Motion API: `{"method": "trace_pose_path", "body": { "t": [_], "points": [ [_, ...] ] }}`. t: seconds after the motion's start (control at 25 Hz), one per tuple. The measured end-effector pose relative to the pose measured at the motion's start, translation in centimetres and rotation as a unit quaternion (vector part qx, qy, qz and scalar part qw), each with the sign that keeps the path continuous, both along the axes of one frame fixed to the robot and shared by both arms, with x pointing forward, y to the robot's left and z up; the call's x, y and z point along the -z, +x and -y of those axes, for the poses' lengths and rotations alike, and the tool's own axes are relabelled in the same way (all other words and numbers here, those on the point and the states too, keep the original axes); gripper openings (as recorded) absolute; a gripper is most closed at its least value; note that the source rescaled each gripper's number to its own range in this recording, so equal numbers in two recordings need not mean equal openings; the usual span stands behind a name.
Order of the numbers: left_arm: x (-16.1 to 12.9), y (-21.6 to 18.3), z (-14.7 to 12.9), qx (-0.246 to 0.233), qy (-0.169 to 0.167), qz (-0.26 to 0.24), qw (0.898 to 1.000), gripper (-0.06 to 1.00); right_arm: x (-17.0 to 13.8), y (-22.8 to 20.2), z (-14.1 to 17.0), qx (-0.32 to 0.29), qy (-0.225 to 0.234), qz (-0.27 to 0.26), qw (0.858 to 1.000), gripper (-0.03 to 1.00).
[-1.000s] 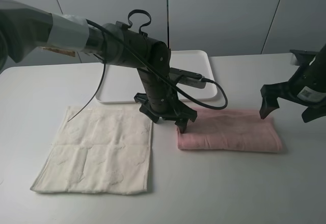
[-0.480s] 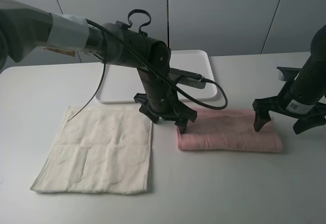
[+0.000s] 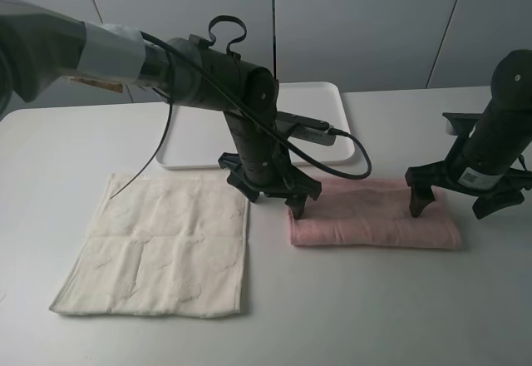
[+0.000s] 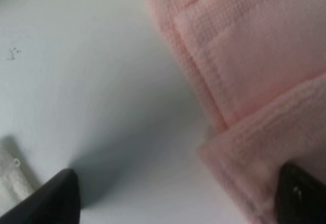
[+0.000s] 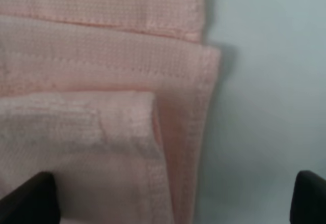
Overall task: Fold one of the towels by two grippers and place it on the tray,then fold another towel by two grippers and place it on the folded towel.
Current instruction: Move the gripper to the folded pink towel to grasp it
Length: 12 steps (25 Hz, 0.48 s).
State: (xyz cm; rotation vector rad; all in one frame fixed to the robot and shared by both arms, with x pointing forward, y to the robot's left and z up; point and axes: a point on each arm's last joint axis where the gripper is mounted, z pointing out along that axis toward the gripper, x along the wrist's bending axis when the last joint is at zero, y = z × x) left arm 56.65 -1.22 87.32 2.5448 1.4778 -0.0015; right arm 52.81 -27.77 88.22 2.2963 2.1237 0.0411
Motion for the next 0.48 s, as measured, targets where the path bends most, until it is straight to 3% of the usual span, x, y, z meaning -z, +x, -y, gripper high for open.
{"method": "trace_pose_path", "body": {
  "t": [0.48],
  "points": [
    [0.0,-0.01,0.01,0.001,0.0,0.0,1.0,0.99,0.63,-0.02,-0.21,-0.004,-0.007,-0.008,1.0,0.93]
  ]
}}
